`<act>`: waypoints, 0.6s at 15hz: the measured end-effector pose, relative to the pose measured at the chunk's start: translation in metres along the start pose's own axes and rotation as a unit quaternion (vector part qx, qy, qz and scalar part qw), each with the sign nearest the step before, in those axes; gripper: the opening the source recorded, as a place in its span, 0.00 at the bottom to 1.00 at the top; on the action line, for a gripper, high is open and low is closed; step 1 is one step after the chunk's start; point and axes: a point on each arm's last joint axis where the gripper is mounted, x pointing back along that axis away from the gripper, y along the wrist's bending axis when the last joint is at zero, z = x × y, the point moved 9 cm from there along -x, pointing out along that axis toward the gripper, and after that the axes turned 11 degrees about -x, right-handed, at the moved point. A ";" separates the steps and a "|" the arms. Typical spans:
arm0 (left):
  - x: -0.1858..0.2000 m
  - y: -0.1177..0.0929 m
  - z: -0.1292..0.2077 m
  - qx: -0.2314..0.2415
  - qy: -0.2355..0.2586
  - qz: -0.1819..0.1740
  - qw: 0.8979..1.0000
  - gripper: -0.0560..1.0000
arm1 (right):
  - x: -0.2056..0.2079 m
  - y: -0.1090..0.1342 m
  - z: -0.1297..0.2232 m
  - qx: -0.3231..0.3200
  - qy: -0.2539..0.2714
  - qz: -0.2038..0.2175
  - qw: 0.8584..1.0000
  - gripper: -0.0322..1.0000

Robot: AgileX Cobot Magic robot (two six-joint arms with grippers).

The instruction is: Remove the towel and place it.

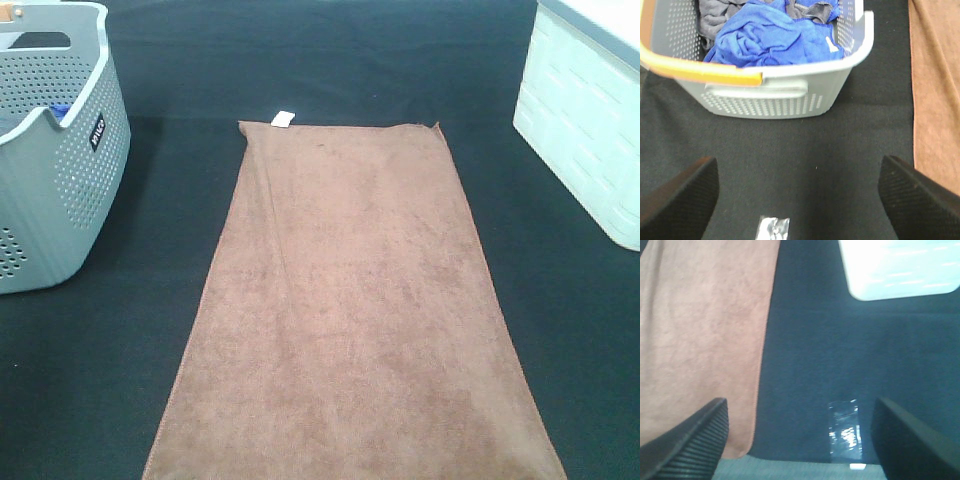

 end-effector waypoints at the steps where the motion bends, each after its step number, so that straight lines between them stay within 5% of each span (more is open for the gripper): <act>1: 0.014 0.000 0.017 -0.002 -0.029 -0.002 1.000 0.82 | 0.008 -0.005 0.012 0.002 -0.028 0.000 1.000 0.77; 9: 0.054 -0.012 0.086 -0.021 -0.176 0.020 0.984 0.82 | 0.007 -0.014 0.057 0.034 -0.106 -0.012 0.994 0.77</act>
